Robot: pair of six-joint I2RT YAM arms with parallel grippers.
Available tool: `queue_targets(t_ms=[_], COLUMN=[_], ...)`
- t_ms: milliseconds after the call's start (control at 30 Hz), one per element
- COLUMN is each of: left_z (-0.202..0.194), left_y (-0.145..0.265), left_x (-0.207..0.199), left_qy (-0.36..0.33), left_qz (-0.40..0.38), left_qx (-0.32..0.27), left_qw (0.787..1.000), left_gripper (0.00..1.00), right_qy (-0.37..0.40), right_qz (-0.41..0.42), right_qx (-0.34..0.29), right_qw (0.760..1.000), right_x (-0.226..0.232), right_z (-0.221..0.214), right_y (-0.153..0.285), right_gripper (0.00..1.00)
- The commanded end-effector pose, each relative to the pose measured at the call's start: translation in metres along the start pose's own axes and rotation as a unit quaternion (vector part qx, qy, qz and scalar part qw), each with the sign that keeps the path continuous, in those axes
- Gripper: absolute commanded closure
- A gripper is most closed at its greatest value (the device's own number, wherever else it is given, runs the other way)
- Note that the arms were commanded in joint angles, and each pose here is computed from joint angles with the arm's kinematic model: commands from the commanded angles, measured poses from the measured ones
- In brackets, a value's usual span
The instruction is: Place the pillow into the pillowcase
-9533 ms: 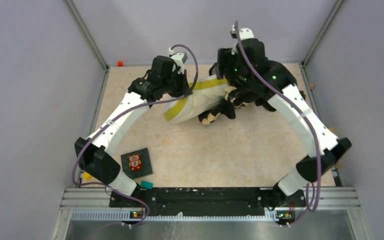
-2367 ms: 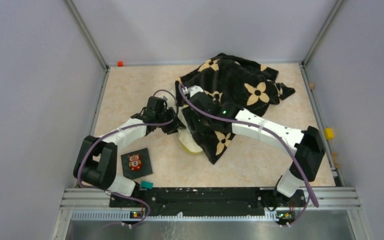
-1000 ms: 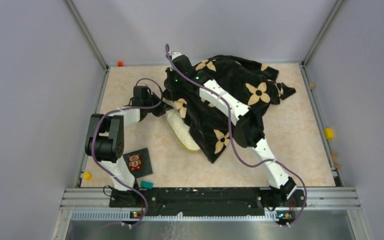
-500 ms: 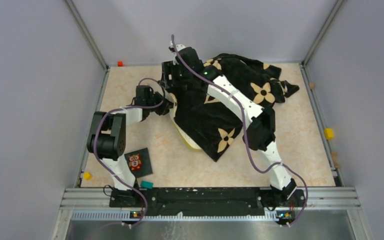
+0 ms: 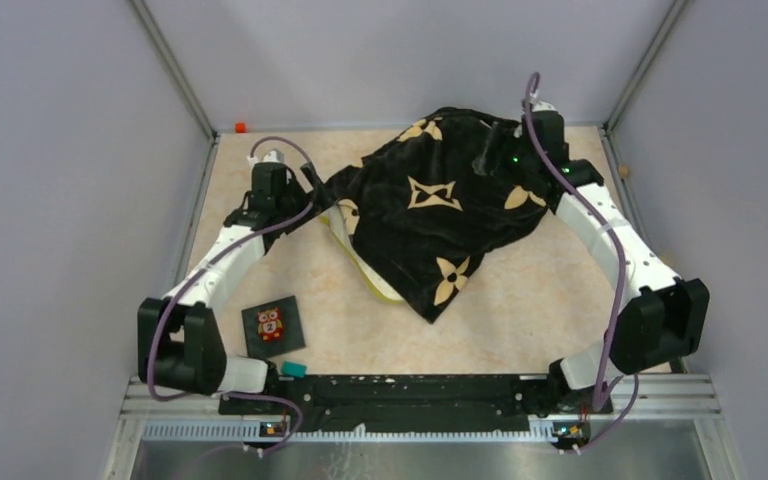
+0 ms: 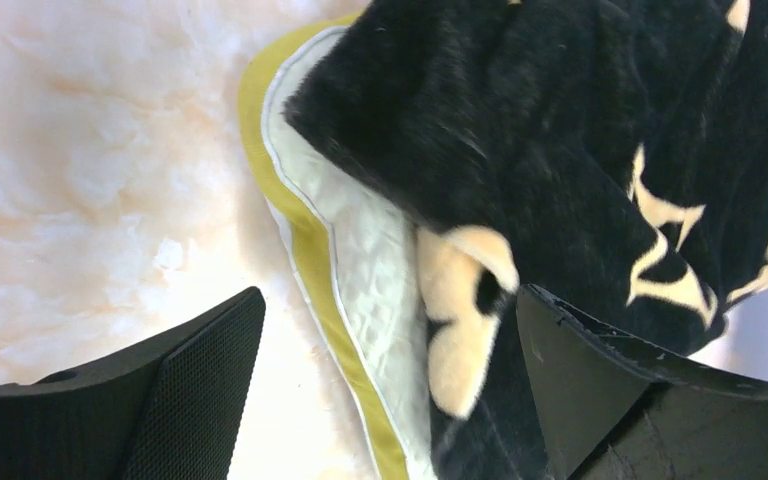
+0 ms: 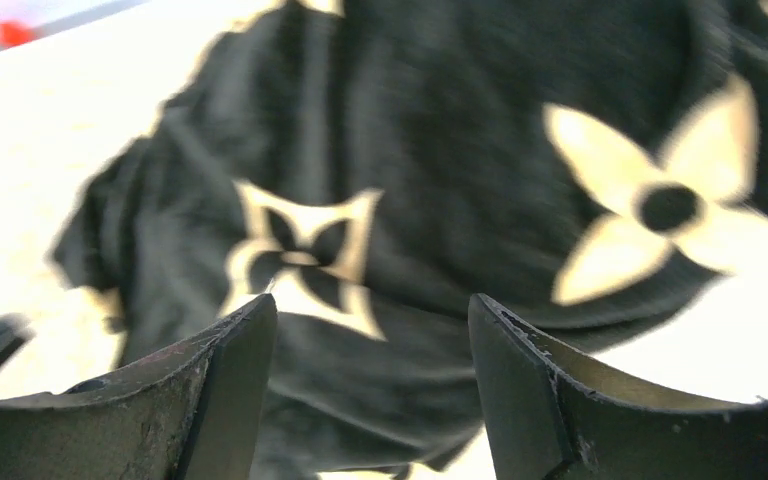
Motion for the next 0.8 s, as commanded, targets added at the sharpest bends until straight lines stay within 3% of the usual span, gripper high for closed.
queue_targets(t_ms=[0, 133, 267, 567, 767], left_z=[-0.007, -0.057, -0.11, -0.199, -0.218], left_y=[0.042, 0.058, 0.071, 0.052, 0.006], left_x=[-0.028, -0.081, -0.109, -0.121, -0.101], left_qy=[-0.161, -0.282, -0.386, -0.555, -0.623], left_qz=[0.036, -0.006, 0.008, 0.063, 0.173], left_qx=[-0.048, -0.015, 0.001, 0.041, 0.022], left_qw=[0.985, 0.959, 0.923, 0.829, 0.762], left_gripper=[0.01, 0.01, 0.01, 0.01, 0.01], right_qy=[-0.071, -0.114, -0.119, -0.184, -0.241], right_qz=[-0.049, -0.048, -0.062, -0.094, -0.067], right_qx=[-0.003, 0.015, 0.018, 0.017, -0.016], right_qw=[0.996, 0.992, 0.991, 0.978, 0.968], right_x=[-0.066, -0.099, -0.111, -0.147, -0.169], right_z=[-0.018, -0.035, -0.045, -0.07, -0.07], right_y=[-0.01, -0.021, -0.03, -0.044, -0.06], right_gripper=[0.31, 0.31, 0.32, 0.31, 0.3])
Point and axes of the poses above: each gripper's point midway between its finger pads, its own y axis back along the fingers, its own x axis along the line the jaws close on, z = x × y, the point moved 2 cm from there along y, back along the fingers, and after that the axes turned 2 degrees about -y, right-handed, at the moved point
